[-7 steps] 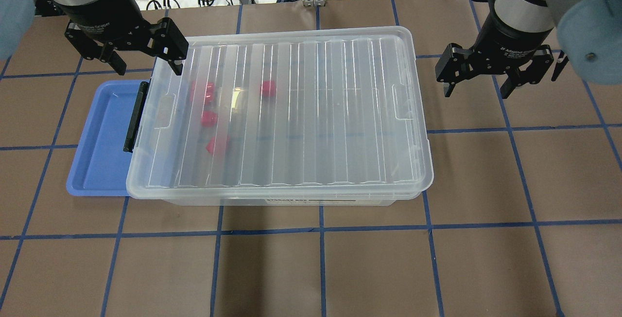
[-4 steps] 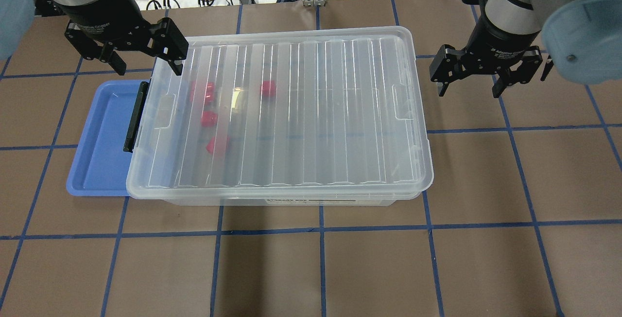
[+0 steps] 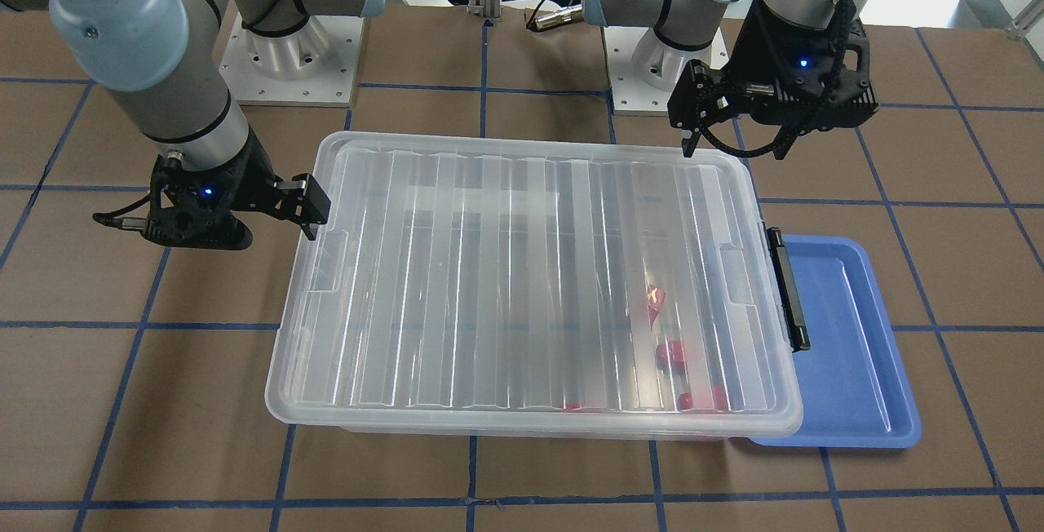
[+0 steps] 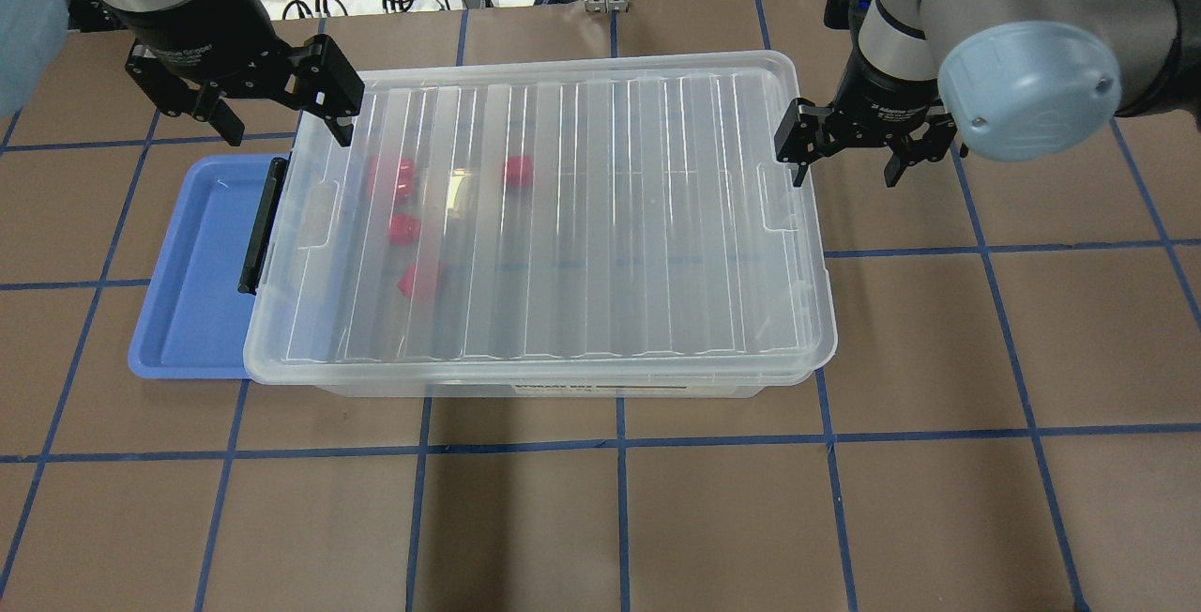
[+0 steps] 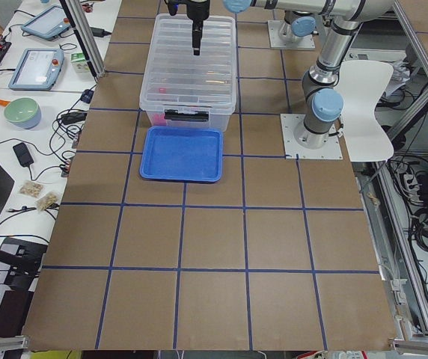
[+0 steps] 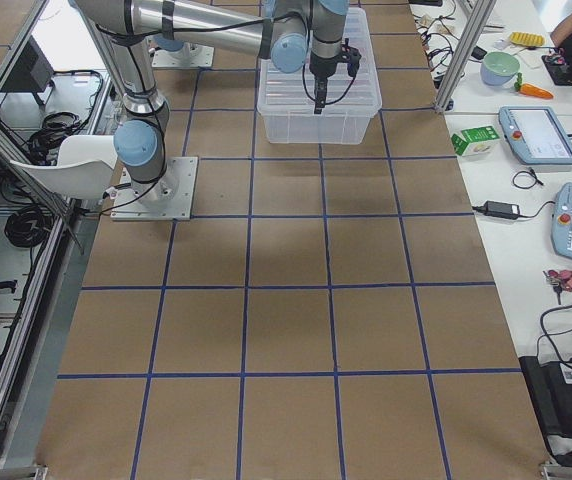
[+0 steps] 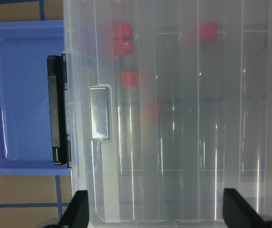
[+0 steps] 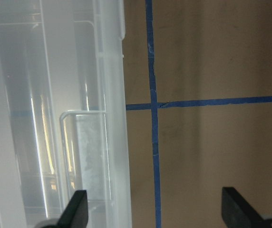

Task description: Place red block in blue tray from box

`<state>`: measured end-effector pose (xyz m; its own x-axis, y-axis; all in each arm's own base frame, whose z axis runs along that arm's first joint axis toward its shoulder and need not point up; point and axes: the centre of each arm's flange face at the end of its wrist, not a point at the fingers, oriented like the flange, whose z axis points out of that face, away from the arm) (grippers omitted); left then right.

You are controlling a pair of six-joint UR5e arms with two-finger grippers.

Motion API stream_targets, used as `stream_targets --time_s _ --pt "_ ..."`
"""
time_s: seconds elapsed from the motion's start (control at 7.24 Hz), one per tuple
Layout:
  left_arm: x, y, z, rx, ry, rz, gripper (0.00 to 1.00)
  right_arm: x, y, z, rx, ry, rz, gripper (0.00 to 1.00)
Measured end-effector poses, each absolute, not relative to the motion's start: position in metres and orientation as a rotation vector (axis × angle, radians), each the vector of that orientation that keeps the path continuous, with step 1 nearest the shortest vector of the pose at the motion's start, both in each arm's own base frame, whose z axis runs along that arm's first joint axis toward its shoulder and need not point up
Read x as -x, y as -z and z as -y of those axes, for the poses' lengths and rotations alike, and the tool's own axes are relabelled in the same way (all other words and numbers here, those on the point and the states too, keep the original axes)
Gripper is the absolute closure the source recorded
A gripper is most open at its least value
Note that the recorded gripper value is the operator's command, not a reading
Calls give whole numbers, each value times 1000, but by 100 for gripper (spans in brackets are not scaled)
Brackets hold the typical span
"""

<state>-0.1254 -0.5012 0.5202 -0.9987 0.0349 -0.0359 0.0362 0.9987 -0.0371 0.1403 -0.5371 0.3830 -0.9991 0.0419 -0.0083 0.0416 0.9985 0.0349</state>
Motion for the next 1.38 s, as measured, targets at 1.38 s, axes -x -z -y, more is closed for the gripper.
stream_targets --time_s 1.38 --pt "125 -520 501 -55 58 -3105 0 -130 -338 572 -60 -48 -3127 0"
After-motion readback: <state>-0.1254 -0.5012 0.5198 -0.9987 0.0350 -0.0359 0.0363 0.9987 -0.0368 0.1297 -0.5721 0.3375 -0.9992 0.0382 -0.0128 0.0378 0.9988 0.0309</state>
